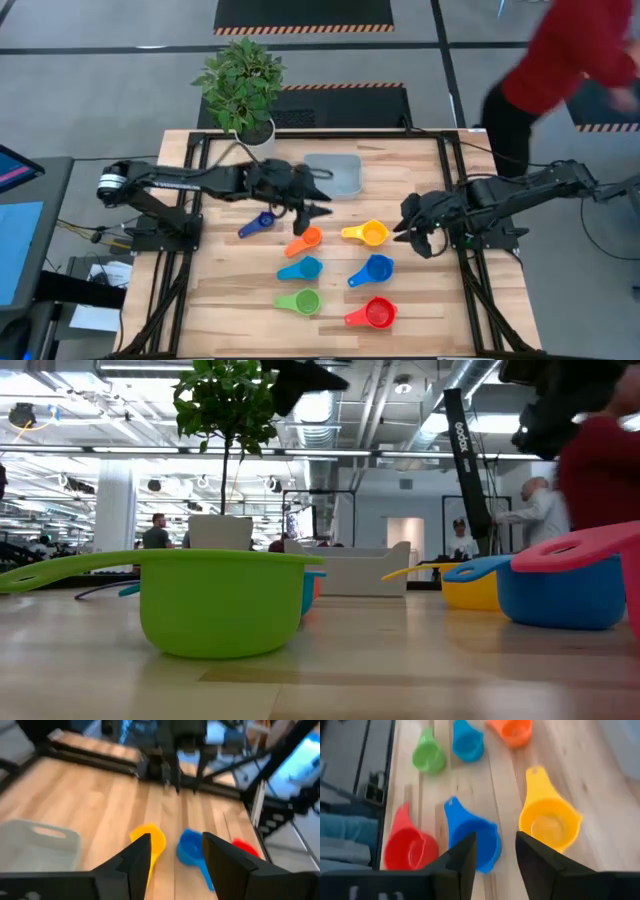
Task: Nest measuring cups in basket
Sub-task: Stack the blue measuring cup on top of the red measuring cup
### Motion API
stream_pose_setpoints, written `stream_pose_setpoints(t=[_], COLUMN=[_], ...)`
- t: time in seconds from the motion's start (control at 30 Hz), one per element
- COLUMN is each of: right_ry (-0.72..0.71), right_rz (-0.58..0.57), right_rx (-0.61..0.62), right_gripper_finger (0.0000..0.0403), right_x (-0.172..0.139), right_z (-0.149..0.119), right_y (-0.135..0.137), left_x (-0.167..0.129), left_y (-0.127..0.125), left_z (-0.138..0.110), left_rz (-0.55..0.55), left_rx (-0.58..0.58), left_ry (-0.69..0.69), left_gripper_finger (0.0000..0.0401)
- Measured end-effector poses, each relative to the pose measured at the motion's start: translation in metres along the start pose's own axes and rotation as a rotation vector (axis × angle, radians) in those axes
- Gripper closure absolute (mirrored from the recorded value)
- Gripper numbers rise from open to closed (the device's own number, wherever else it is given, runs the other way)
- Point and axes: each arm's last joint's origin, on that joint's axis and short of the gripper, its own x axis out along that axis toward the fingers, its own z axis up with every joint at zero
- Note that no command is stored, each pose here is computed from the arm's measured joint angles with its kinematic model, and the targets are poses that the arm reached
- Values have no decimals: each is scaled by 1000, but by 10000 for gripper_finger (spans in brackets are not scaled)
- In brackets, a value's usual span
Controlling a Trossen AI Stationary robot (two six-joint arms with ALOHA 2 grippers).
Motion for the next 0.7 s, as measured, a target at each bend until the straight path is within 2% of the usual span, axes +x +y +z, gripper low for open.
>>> stream_pose_setpoints(t=[0.27,0.47,0.57,0.7], right_ry=[110,260,349,423], right_rz=[41,-49,-89,-120], right_rx=[70,164,204,199], right_gripper_finger=[218,232,238,242], right_x=[1,-3,-6,-8], right_z=[-8,-23,-31,-38], right_y=[1,-8,-10,-11], left_x=[60,93,113,141], left_y=[-5,-12,-16,-21], left_z=[-4,-4,-15,-26], left_rz=[-126,-200,-181,-180], left_rx=[84,107,74,-1], left_ry=[101,150,193,221], left_gripper_finger=[232,232,232,232])
